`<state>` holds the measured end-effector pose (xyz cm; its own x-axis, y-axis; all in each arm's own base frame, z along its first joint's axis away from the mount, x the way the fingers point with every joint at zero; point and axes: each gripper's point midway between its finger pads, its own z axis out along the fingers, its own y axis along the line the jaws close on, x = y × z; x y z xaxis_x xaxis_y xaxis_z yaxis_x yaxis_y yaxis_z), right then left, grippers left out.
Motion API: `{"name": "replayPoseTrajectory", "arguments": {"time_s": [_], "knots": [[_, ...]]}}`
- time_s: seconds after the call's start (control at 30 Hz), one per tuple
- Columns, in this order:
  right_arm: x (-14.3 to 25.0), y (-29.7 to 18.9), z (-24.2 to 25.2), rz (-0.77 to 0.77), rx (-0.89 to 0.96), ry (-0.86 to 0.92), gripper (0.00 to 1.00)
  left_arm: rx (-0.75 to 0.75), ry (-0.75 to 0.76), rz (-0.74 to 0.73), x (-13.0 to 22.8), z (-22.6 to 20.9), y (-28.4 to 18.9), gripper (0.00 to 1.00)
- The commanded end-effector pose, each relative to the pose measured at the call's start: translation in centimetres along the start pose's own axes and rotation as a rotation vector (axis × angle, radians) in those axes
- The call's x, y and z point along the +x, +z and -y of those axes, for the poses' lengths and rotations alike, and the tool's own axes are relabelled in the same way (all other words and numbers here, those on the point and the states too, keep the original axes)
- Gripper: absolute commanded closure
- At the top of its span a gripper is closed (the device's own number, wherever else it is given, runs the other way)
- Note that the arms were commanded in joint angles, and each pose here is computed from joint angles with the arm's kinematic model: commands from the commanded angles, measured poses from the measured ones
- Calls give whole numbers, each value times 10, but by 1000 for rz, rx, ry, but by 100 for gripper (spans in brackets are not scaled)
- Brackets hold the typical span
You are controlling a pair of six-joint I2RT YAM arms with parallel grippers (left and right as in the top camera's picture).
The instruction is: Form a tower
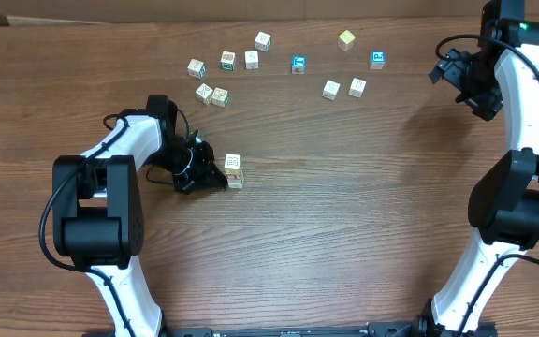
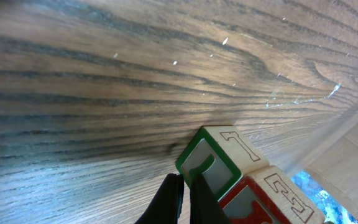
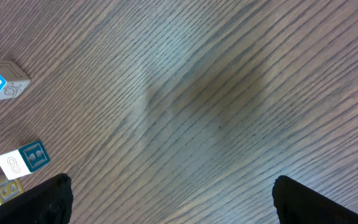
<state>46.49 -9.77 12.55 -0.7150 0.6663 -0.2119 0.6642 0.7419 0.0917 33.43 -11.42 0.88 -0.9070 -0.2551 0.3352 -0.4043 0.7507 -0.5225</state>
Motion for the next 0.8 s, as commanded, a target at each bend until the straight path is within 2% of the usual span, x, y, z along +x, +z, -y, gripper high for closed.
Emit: {"name": "replayPoseTrajectory", "arguments": {"time_s": [0.0,0.4,0.6,0.77], "knots": [[-8,-13,-5,38,-23,-3,0,15,-15,-22,6,1,2,96],[-8,-13,-5,38,-23,-3,0,-15,-22,-20,6,-4,2,96],[-8,-13,-5,38,-24,-3,0,-129,-54,28,-3,-33,-6,96],[-8,-13,-5,38,-23,-3,0,-344,-89,123,-21,-84,-27,93]]}}
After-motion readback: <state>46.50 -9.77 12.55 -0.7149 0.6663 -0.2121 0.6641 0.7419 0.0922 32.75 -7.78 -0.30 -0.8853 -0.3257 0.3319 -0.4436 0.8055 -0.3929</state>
